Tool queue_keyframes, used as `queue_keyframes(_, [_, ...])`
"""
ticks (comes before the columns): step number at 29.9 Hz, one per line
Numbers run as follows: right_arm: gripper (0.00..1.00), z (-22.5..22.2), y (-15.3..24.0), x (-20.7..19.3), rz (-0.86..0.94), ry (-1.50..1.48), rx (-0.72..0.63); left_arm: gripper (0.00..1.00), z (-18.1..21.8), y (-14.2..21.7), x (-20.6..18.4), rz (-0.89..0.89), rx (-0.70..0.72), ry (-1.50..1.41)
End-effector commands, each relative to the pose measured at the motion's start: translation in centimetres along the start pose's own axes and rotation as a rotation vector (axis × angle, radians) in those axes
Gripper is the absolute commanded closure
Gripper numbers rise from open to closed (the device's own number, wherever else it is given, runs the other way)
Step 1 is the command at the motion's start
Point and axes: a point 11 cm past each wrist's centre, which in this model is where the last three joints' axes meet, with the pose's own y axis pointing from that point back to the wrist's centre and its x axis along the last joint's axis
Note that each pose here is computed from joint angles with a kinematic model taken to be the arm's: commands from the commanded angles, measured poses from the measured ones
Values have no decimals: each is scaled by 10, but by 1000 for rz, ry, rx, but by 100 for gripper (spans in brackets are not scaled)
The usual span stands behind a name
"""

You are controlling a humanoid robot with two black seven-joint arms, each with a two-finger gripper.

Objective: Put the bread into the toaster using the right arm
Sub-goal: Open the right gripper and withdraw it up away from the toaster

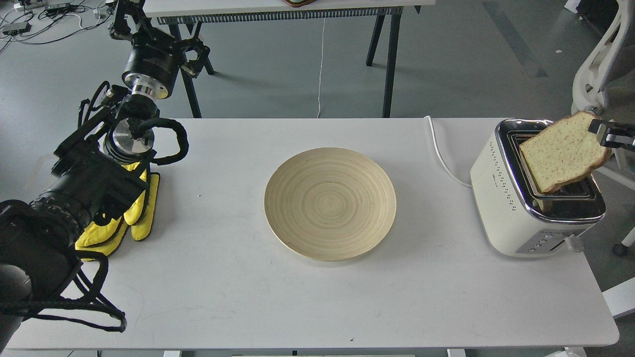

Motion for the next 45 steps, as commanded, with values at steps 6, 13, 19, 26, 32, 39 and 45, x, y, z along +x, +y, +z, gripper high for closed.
queue_keyframes(6, [95, 0, -9, 1, -1, 3, -5, 0, 1, 0, 0, 1, -1, -1])
queue_keyframes(13, [47, -10, -25, 1, -4, 7, 15, 0, 0, 0, 1, 2, 1, 0])
queue_keyframes(19, [2, -21, -30, 6, 9, 6, 51, 0, -1, 0, 0, 0, 1, 1])
queue_keyframes(26, [2, -61, -33, 58, 167, -310, 215, 0, -1, 0, 0, 0, 1, 1])
queue_keyframes(32, [0, -101, -57, 96, 235, -650, 433, 0, -1, 0, 0, 0, 2, 1])
queue_keyframes(39, [0, -117, -106, 98, 273, -1089, 566, 0, 0, 0, 1, 1, 3, 0])
queue_keyframes(45, [0, -126, -124, 98, 287, -1554, 667, 0, 1, 0, 1, 1, 2, -1])
